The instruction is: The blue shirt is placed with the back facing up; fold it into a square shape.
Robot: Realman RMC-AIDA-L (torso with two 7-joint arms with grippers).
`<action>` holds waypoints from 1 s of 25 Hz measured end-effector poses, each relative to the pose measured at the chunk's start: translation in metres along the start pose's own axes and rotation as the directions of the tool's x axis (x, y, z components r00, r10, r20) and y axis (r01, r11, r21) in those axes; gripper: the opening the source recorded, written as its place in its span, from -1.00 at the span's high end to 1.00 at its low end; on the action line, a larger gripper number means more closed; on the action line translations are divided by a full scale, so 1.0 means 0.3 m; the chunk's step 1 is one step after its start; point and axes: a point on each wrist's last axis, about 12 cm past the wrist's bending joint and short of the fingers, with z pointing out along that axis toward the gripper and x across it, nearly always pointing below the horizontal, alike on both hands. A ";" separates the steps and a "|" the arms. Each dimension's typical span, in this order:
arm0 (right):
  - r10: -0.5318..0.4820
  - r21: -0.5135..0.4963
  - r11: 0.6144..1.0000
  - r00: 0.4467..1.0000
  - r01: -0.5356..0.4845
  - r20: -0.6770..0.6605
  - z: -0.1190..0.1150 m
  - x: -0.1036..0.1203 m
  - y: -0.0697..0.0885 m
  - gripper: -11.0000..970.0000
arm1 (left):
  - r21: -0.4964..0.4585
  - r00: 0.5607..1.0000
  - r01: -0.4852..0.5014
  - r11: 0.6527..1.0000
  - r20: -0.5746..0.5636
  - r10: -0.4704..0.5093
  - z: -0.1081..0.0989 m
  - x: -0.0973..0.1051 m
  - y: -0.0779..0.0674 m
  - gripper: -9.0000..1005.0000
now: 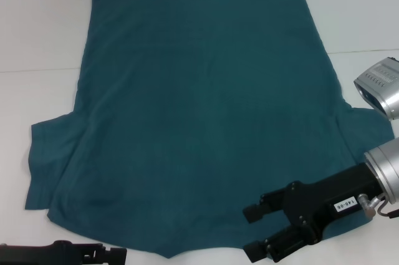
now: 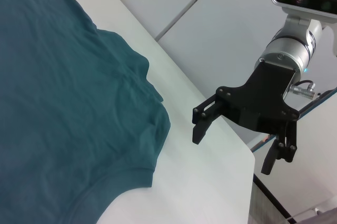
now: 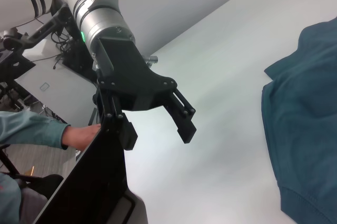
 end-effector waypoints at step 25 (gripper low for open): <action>0.197 0.142 0.963 0.959 -0.228 0.203 -0.064 -0.021 -0.085 -0.95 | -0.079 0.972 0.205 0.975 0.133 -0.194 -0.057 -0.055 0.052 -0.58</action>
